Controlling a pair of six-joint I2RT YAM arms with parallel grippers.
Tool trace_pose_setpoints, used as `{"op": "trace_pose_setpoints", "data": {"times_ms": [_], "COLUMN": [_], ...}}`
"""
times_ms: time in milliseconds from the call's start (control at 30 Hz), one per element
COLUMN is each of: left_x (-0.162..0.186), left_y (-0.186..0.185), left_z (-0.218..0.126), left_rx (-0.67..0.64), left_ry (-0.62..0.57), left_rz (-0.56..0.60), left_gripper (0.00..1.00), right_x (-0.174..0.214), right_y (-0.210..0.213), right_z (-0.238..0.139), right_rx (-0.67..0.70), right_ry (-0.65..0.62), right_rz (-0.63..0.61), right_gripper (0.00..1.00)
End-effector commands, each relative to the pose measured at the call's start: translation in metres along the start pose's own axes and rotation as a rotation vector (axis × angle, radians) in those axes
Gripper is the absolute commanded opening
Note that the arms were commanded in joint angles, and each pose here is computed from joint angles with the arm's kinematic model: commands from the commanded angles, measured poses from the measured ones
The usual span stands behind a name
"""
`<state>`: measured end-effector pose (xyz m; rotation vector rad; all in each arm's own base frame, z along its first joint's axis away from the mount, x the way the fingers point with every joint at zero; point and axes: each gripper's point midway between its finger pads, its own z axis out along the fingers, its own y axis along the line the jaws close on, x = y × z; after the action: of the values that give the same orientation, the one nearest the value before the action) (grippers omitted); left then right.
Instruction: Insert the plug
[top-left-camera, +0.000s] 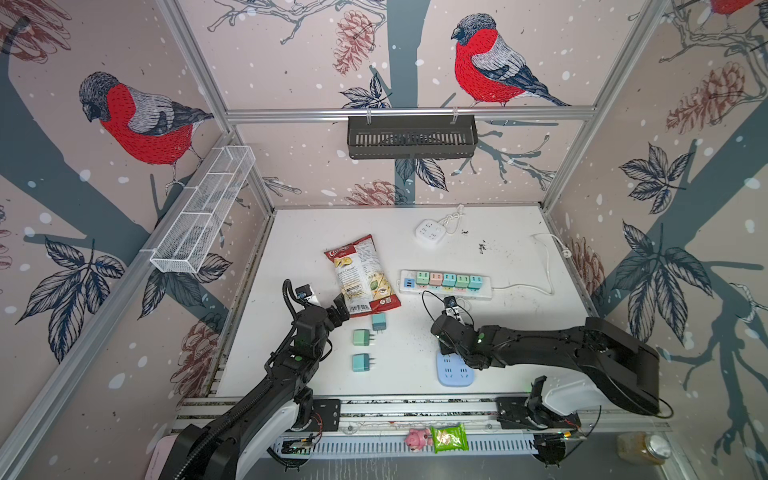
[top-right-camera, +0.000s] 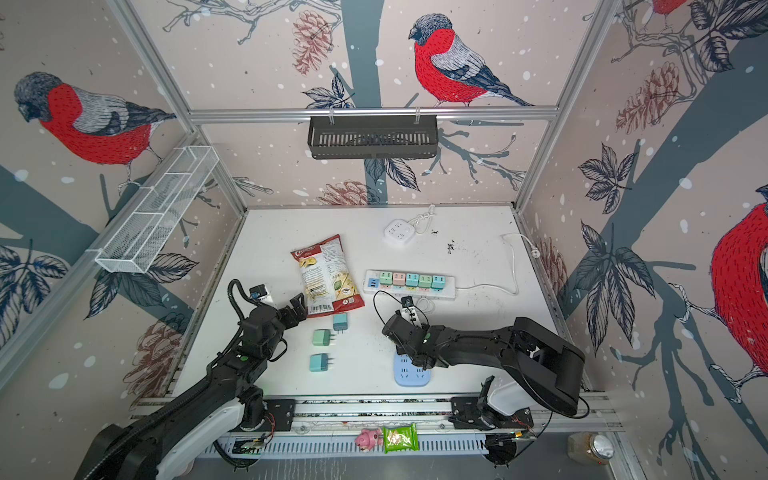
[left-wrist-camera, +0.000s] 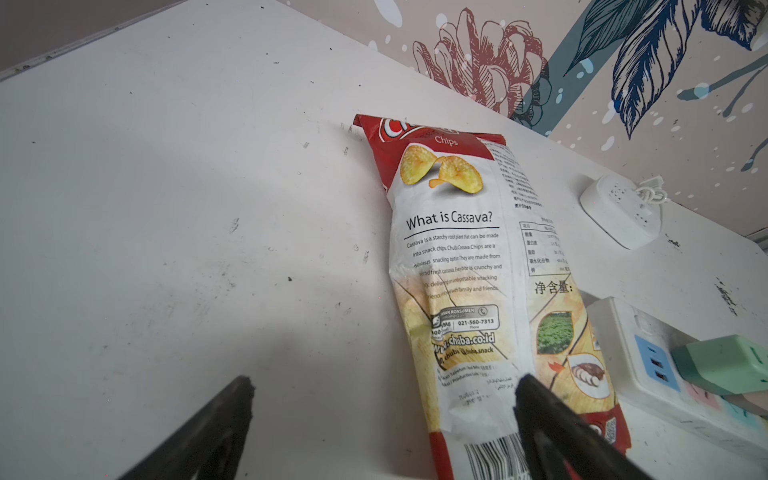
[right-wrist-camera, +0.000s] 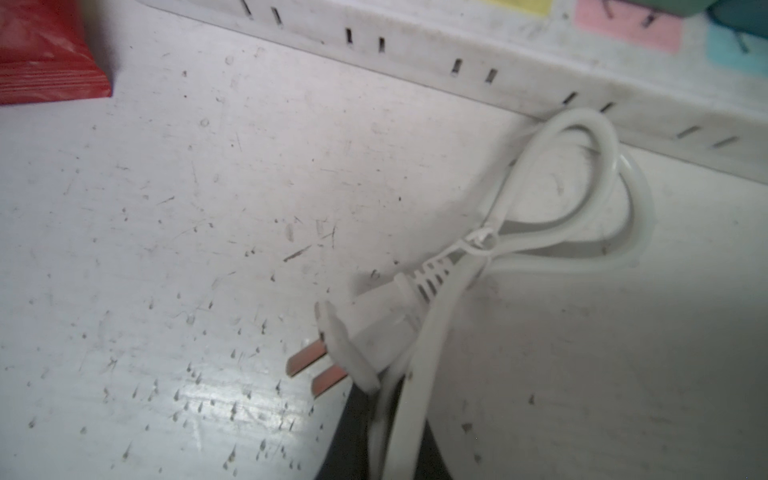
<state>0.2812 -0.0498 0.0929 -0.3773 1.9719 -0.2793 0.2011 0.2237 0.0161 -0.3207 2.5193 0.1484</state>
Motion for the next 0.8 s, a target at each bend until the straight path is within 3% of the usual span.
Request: {"op": "trace_pose_setpoints", "data": {"times_ms": [0, 300, 567, 767], "left_x": [-0.013, -0.013, -0.012, -0.013], "left_y": [-0.007, -0.007, -0.006, -0.007], "left_z": [0.000, 0.001, 0.003, 0.003], "left_rx": [0.024, 0.018, 0.007, 0.012], "left_ry": [-0.044, -0.039, -0.031, -0.031], "left_rz": [-0.016, -0.014, -0.012, -0.009], "left_gripper": [0.97, 0.98, 0.98, 0.98], "right_x": [0.018, -0.007, -0.022, -0.033], "right_y": [0.007, 0.038, 0.029, 0.027], "right_z": [0.001, 0.016, 0.031, 0.026], "right_rx": [-0.020, 0.009, 0.053, 0.040], "right_ry": [0.094, 0.052, 0.031, -0.018], "right_rz": [-0.097, -0.212, -0.136, -0.080], "right_gripper": [0.04, 0.03, 0.04, 0.25]}}
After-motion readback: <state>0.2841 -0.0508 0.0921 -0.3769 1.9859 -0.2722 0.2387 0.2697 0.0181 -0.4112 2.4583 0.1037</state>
